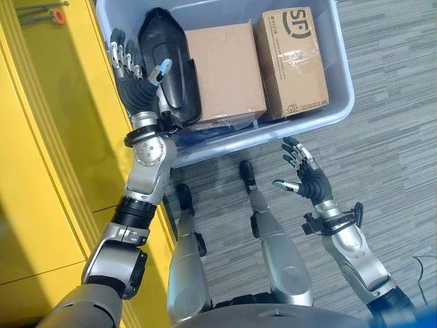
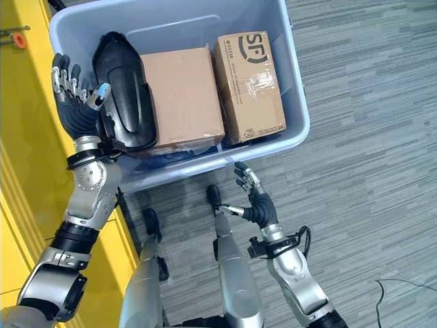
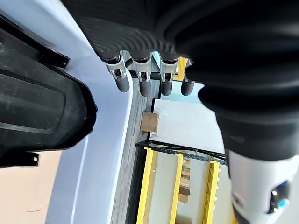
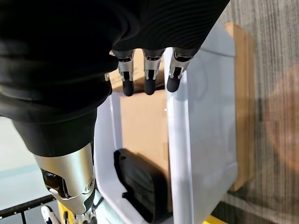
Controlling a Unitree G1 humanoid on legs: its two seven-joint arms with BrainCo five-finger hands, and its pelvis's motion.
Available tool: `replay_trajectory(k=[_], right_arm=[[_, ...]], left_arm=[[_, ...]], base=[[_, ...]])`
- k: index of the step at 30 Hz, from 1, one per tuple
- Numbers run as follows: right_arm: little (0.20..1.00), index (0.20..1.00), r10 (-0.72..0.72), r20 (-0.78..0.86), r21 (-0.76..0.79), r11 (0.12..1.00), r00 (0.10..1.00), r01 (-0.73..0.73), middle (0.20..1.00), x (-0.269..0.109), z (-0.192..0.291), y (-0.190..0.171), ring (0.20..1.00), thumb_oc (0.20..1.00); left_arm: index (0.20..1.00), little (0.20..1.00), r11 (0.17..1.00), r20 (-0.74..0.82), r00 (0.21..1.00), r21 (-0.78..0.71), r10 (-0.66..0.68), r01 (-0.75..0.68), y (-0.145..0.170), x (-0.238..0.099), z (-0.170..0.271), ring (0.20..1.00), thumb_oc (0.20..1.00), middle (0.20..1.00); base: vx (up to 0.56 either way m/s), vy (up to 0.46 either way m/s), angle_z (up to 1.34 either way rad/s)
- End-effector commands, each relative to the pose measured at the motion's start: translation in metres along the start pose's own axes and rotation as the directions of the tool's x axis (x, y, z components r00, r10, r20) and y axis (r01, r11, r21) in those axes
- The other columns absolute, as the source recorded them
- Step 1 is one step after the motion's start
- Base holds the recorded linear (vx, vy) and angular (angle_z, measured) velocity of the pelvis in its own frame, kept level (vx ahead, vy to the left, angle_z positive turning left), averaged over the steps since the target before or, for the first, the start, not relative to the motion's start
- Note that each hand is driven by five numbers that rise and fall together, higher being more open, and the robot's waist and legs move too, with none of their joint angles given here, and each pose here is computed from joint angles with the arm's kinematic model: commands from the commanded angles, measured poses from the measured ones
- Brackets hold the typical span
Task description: Move parts from the plastic box to the shelf.
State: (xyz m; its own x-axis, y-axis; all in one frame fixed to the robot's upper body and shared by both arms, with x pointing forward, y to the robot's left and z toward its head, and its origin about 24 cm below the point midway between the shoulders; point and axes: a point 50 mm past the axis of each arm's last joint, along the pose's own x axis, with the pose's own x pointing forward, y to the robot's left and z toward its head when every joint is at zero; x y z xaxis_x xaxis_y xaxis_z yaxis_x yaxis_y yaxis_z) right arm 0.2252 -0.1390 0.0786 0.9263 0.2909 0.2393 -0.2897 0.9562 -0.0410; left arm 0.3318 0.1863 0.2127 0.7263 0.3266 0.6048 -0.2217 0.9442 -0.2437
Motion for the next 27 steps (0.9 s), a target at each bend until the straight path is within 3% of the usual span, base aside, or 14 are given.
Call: replay_trajectory(k=[1, 14, 20, 27], right_arm=[[1.0, 1.0, -0.012, 0.09, 0.029, 1.0, 0.996, 0.01, 1.0, -0.011, 0.017, -0.004, 1.0, 1.0], [1.0, 1.0, 0.012, 0.07, 0.039, 0.999, 0.997, -0.014, 1.0, -0.017, 0.014, -0.004, 1.0, 1.0], [1.0, 1.0, 0.015, 0.052, 0.047, 0.999, 0.999, -0.017, 1.0, -0.022, 0.011, -0.004, 1.0, 1.0], [1.0, 1.0, 0.021, 0.038, 0.062, 0.998, 0.999, -0.023, 1.0, -0.024, 0.011, -0.005, 1.0, 1.0]], left_arm=[[1.0, 1.0, 0.993, 0.094, 0.995, 0.116, -0.024, 0.013, 0.005, 0.02, 0.01, 1.0, 1.0, 1.0], [1.0, 1.0, 0.956, -0.039, 0.999, 0.291, 0.03, -0.017, 0.017, 0.046, -0.017, 1.0, 1.0, 1.0], [1.0, 1.0, 0.926, -0.117, 0.984, 0.368, 0.134, -0.082, 0.04, 0.051, -0.032, 1.0, 1.0, 1.0], [1.0, 1.0, 0.928, -0.229, 0.964, 0.369, 0.137, -0.044, 0.042, 0.05, -0.048, 1.0, 1.0, 1.0]], base=[[0.0, 0.0, 0.0], [0.0, 0.001, -0.04], [0.0, 0.0, 0.0], [0.0, 0.0, 0.0]])
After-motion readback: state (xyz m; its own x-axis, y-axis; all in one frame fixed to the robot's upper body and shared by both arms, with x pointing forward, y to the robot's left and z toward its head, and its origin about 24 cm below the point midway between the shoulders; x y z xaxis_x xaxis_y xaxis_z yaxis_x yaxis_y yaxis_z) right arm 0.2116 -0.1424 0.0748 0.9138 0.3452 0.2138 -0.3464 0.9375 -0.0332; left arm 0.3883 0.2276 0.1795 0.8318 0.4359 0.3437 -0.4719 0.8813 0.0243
